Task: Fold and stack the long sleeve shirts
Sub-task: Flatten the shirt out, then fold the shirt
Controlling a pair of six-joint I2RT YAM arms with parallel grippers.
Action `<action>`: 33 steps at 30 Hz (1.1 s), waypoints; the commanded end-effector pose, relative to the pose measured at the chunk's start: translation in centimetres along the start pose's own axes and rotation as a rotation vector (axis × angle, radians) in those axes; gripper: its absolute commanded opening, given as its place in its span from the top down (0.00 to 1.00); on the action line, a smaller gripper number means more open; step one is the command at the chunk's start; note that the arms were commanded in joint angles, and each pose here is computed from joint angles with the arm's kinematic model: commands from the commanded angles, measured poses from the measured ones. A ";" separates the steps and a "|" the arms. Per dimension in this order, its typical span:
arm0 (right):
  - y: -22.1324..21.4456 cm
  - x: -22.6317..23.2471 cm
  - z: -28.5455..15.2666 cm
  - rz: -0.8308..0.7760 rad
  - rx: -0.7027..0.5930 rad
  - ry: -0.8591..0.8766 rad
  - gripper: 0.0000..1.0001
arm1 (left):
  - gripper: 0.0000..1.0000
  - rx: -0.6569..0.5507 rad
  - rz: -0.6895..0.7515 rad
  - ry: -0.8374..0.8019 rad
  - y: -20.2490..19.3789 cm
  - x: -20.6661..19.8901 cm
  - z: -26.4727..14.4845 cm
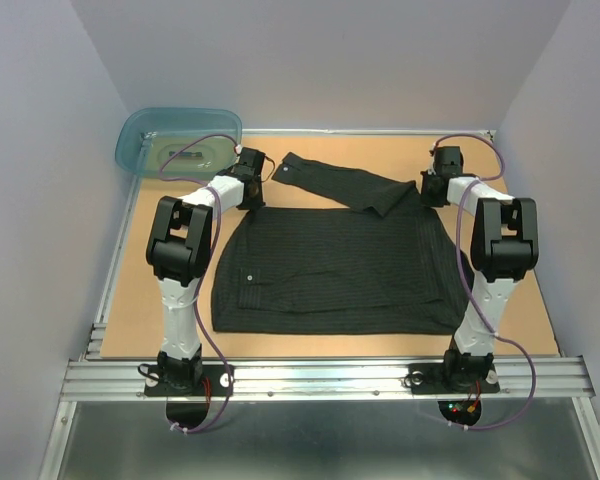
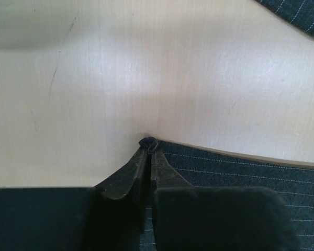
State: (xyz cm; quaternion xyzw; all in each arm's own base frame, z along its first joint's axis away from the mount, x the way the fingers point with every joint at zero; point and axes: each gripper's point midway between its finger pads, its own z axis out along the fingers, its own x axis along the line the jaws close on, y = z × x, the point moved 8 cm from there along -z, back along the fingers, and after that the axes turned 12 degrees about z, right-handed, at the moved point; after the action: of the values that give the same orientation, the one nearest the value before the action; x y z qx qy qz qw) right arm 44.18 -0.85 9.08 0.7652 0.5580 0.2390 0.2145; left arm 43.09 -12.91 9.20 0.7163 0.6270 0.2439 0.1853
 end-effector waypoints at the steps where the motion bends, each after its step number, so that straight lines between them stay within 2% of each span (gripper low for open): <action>1: -1.1 -0.2 -0.8 -0.010 0.068 -0.052 0.99 | 0.91 0.038 0.020 0.091 -0.7 1.4 -1.6; 8: 2.2 0.7 -5.0 0.080 -0.067 -0.026 0.99 | 0.91 -0.055 0.005 0.147 0.6 2.6 -4.5; 14: 2.2 0.5 -6.5 0.169 -0.094 -0.015 1.00 | 0.90 -0.063 -0.017 0.158 -0.4 2.9 -5.3; 20: 3.1 1.2 -7.8 0.191 -0.132 0.063 1.00 | 0.87 -0.091 -0.070 0.150 -1.0 3.1 -6.5; 21: 3.1 1.4 -8.1 0.193 -0.134 0.086 0.99 | 0.82 -0.102 -0.075 0.142 -1.0 3.1 -6.6; 22: 3.1 1.5 -8.2 0.192 -0.132 0.095 0.99 | 0.82 -0.098 -0.075 0.136 -1.3 3.1 -6.8; 25: 2.6 1.7 -7.7 0.188 -0.104 0.122 1.00 | 0.72 -0.109 -0.076 0.138 -1.6 3.3 -6.6; 26: 2.2 1.7 -7.1 0.170 -0.082 0.130 0.99 | 0.65 -0.079 -0.076 0.142 -2.1 3.3 -6.1; 27: 2.0 1.8 -6.8 0.156 -0.069 0.144 0.99 | 0.62 -0.077 -0.086 0.146 -1.9 3.4 -6.0; 28: 1.6 1.9 -6.4 0.140 -0.051 0.158 0.97 | 0.51 -0.067 -0.100 0.149 -2.0 3.7 -5.9; 30: 1.2 2.0 -5.8 0.114 -0.032 0.164 0.89 | 0.37 -0.078 -0.143 0.138 -1.7 4.1 -6.0; 31: 1.2 2.0 -5.5 0.101 -0.028 0.159 0.78 | 0.29 -0.082 -0.157 0.134 -1.6 4.3 -6.1; 32: 0.9 1.9 -4.9 0.074 -0.017 0.154 0.73 | 0.19 -0.096 -0.177 0.124 -1.2 4.7 -6.2; 33: 0.8 2.0 -4.6 0.059 -0.012 0.153 0.67 | 0.15 -0.093 -0.184 0.122 -1.3 4.9 -6.0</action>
State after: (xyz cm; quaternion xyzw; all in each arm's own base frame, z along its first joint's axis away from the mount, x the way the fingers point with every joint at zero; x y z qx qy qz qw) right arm 41.97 0.83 14.69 0.7816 0.5155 0.3059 0.1727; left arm 38.28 -9.10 12.13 0.6653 0.6676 0.2900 0.1661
